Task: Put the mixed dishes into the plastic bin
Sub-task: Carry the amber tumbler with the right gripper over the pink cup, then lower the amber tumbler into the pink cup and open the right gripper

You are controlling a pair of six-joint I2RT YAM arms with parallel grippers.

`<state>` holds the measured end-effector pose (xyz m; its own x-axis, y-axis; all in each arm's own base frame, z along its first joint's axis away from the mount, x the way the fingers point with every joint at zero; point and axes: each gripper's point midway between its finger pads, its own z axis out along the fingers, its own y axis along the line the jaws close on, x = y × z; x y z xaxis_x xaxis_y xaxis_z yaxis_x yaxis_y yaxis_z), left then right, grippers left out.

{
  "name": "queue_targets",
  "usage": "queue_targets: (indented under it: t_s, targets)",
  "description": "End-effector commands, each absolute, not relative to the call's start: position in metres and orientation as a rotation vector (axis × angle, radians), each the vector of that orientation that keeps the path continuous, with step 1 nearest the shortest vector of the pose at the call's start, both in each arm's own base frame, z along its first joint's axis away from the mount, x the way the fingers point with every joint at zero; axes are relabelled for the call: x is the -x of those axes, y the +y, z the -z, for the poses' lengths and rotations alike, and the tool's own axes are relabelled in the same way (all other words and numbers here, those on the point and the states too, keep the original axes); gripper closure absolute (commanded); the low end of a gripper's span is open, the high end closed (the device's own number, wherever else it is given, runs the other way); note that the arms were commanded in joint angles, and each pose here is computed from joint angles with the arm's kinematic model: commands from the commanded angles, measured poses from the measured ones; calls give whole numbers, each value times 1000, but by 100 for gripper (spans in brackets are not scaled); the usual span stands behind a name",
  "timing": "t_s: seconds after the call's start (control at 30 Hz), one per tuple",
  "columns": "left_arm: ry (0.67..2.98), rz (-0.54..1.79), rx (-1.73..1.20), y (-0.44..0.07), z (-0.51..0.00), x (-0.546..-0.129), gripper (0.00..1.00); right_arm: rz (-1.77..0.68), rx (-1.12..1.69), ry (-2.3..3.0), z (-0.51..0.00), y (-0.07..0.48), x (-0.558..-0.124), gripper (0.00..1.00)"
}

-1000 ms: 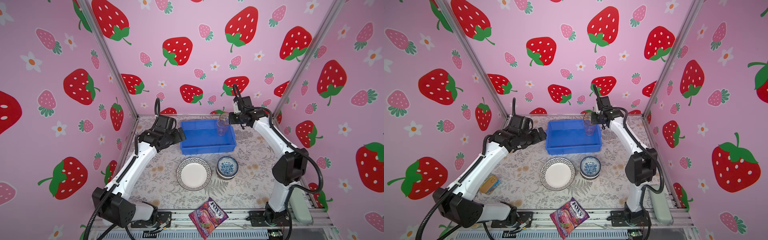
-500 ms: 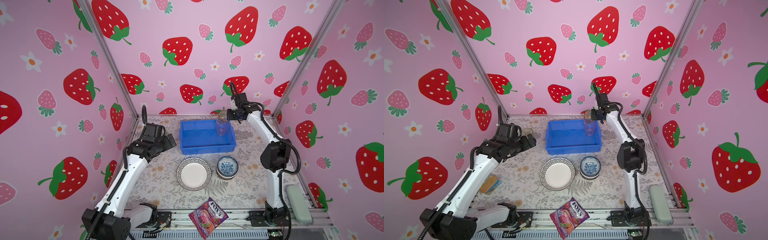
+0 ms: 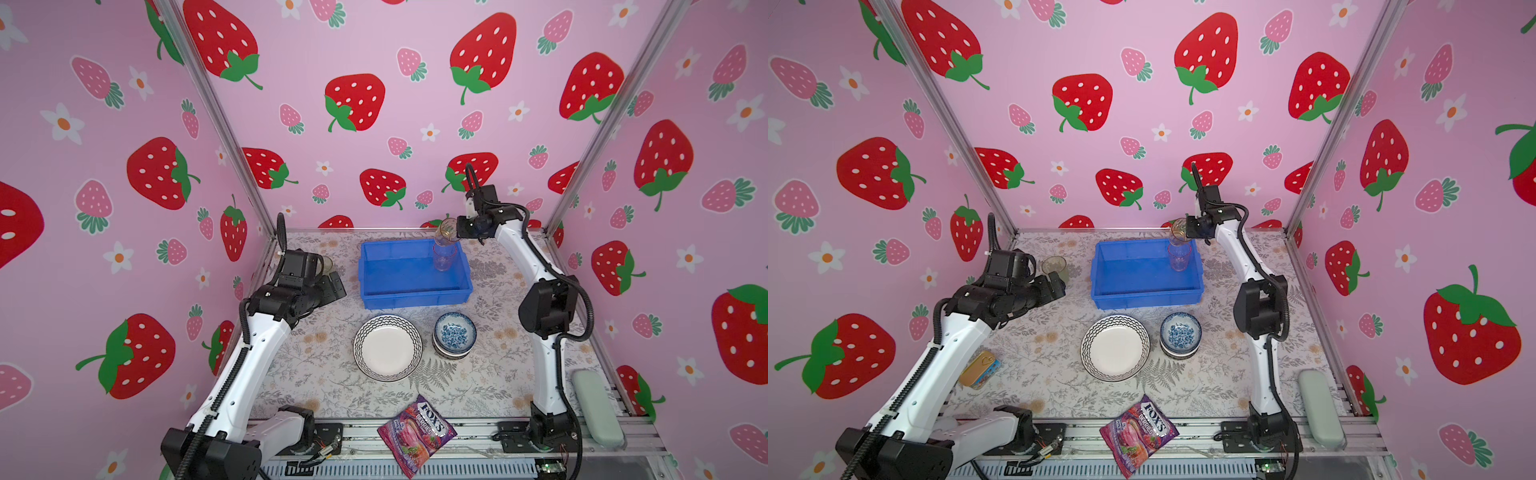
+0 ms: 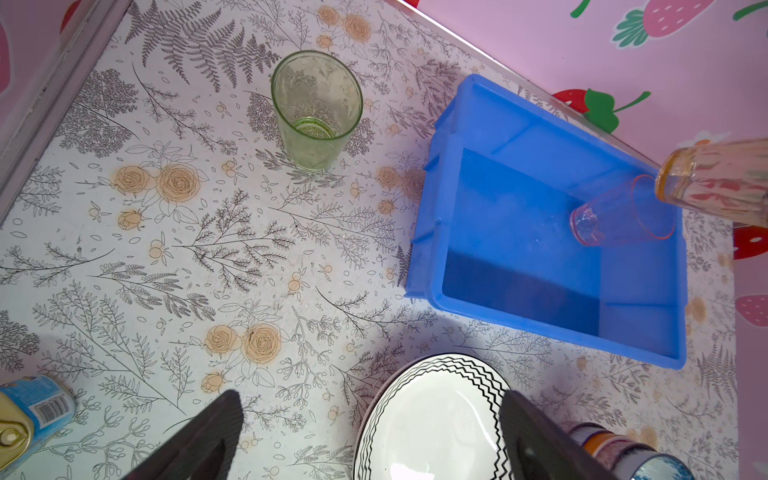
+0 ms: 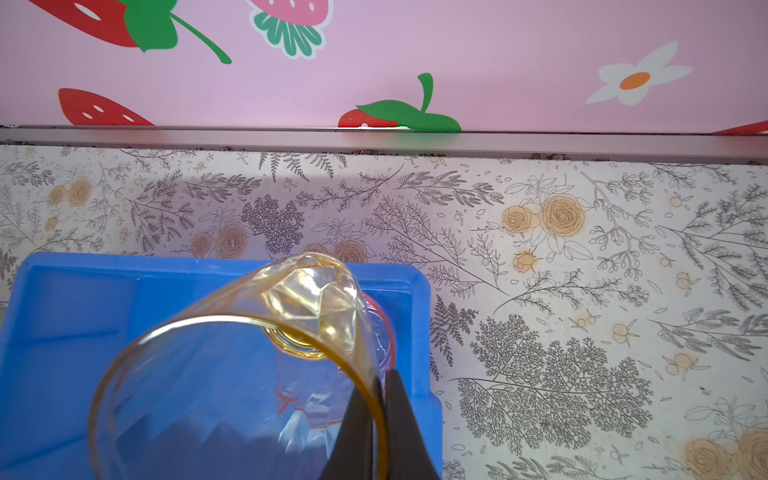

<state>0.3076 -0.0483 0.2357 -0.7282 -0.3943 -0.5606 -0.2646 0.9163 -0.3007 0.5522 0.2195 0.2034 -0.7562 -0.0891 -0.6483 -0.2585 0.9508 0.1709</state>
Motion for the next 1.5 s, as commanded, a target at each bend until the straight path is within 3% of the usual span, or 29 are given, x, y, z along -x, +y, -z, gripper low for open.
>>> queue_targets:
  t_s: [0.0, 1.47]
  targets:
    - [2448, 250, 477, -46, -225, -307, 1, -364, 244, 2389, -219, 222, -550, 100]
    - [2482, 304, 503, -49, -209, -311, 1, -298, 251, 2449, -200, 212, -537, 100]
